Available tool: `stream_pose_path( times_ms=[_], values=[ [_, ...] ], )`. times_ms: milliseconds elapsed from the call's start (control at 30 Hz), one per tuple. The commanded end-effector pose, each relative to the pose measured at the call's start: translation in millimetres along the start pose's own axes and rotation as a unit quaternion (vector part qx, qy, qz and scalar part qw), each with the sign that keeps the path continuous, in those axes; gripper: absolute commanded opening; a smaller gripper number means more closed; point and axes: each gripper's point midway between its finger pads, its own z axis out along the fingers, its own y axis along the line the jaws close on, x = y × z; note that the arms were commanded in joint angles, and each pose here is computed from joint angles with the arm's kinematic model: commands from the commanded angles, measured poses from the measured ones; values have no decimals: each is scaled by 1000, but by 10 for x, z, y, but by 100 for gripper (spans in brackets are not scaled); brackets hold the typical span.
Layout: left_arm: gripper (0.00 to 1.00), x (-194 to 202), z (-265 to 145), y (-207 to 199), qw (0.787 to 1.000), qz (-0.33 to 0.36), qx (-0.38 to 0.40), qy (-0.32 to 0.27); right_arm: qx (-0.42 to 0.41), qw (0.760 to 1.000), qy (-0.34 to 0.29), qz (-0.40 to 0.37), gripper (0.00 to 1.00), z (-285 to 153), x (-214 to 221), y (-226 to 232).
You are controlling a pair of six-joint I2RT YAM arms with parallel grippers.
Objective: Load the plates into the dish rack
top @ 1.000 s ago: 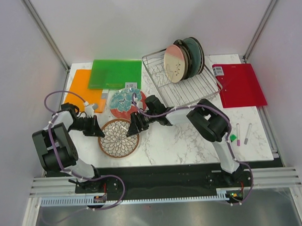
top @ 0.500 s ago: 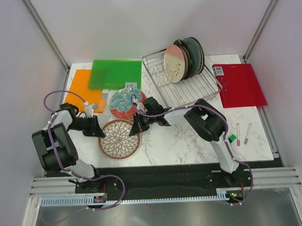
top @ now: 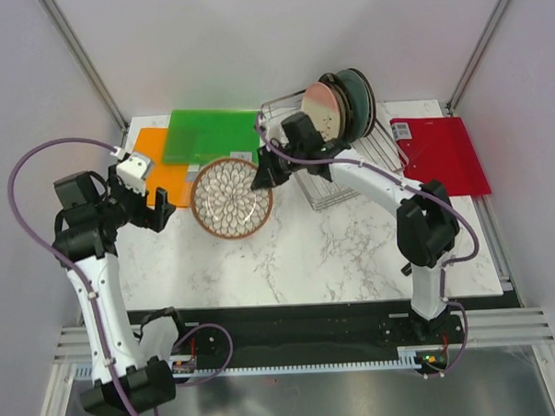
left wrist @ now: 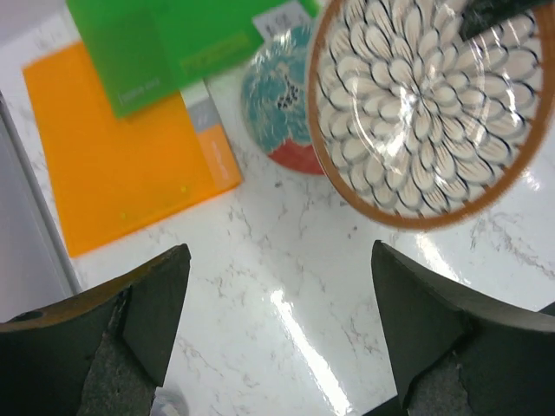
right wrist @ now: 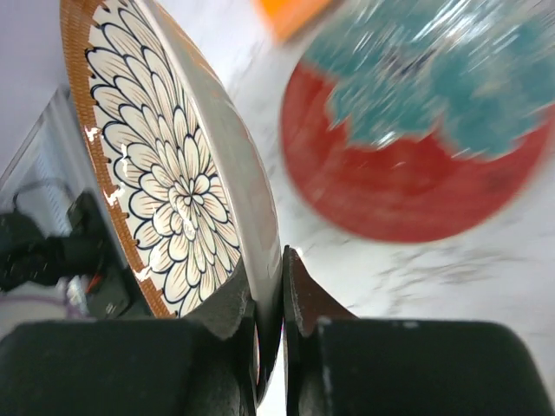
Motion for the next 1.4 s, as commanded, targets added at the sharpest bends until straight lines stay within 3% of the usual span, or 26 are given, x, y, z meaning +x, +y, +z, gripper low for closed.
stream_pose_path(
  times_ms=[0,100,200,300,333,467,567,700,767,800,867,1367],
  values=[
    [91,-403,-115,-228,996,-13,57,-64,75,973,-186,-115,0,-1106,-1390,332],
    [91,-650,-146,-382,987,-27,114,-108,158,940,-254,-166,0,-1568,-1825,292],
    [88,-810,-92,-313,982,-81,117,-127,273,887,-330,-174,0,-2033,-2167,116],
    [87,-826,15,-299,977,-121,137,-112,386,822,-394,-142,0,-2458,-2373,-88],
    [85,-823,51,-327,975,-126,146,-107,459,774,-419,-124,0,-2695,-2407,-174],
    [82,-800,215,-448,975,-116,166,-93,535,697,-457,-137,0,-3058,-2442,-231],
    [82,-819,332,-573,979,-90,162,-87,583,666,-442,-143,0,-3106,-2427,-390],
    [84,-869,449,-717,984,-57,142,-89,610,662,-408,-150,0,-3058,-2394,-610],
    [84,-826,484,-715,984,-70,140,-87,627,661,-378,-163,0,-2954,-2363,-734],
    [84,-810,498,-706,984,-71,137,-85,643,648,-379,-152,0,-3026,-2385,-749],
    [84,-745,528,-696,985,-74,134,-78,663,650,-342,-145,0,-2907,-2328,-953],
    [84,-602,651,-710,984,-87,143,-60,675,660,-294,-149,0,-2586,-2256,-1342]
  ],
)
